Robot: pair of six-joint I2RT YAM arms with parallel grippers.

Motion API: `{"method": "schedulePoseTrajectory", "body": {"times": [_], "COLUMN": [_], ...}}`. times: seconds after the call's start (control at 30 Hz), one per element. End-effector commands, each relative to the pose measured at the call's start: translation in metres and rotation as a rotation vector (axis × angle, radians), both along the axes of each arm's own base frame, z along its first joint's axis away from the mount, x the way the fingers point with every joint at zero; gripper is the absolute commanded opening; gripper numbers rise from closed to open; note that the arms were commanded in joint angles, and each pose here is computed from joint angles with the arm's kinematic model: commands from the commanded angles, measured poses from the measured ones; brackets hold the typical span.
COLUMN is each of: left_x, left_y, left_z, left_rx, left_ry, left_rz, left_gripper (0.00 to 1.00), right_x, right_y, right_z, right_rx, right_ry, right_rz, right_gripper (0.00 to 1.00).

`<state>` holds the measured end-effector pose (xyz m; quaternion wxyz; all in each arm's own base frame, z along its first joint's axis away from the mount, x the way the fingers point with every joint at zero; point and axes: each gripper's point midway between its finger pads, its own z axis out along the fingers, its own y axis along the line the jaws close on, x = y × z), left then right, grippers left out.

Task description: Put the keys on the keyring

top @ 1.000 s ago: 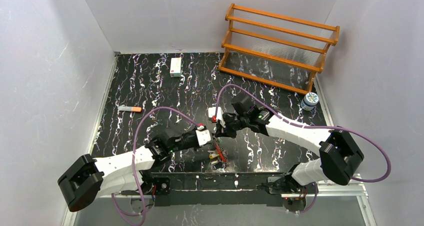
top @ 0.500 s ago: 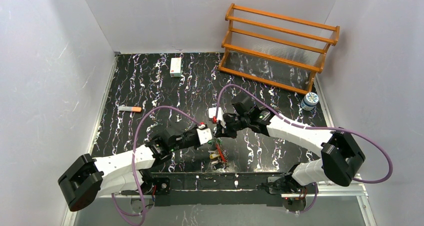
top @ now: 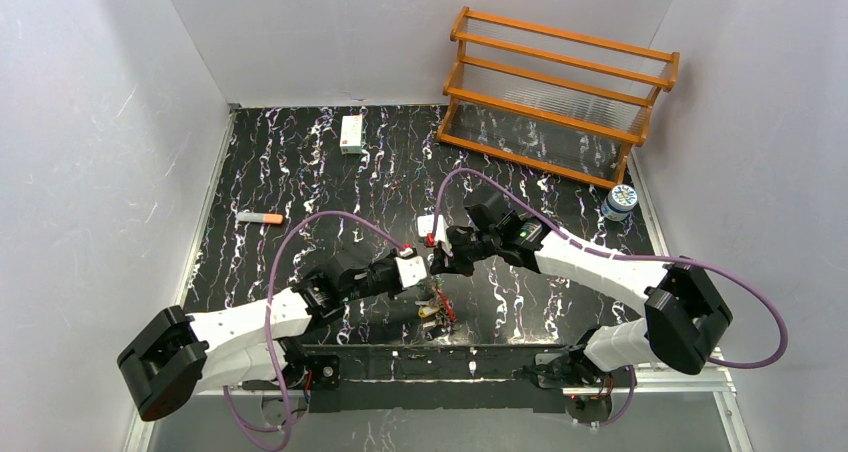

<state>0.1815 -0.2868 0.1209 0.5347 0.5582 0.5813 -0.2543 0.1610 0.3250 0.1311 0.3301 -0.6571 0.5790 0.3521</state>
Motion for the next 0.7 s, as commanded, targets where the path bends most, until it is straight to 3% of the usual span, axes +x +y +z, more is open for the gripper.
{"method": "schedulePoseTrajectory", "body": {"times": [0.0,0.03,0.17,0.27,0.67], "left_x": [0.004,0.005,0.006,0.008,-0.007], "left_y": [0.0,0.001,0.005,0.008,0.018], "left_z": [0.006,0.008,0.011,0.018,0.057], "left_rx": [0.007,0.001,-0.035,-0.097,-0.377], "left_ry": [-0.013,-0.015,-0.016,-0.022,-0.145], "left_rz": [0.016,0.023,0.06,0.098,0.077], "left_gripper": [0.0,0.0,0.0,0.0,0.0], "right_x": [0.004,0.008,0.012,0.012,0.007], "right_y": [0.016,0.016,0.017,0.017,0.002], "right_z": [0.035,0.036,0.049,0.06,0.083], "right_rx": [0.111,0.116,0.19,0.266,0.44], "right_ry": [-0.072,-0.082,-0.121,-0.132,-0.02], "right_rz": [0.028,0.011,-0.016,-0.021,0.048], "right_gripper": [0.01,0.02,0.33,0.47,0.46]}}
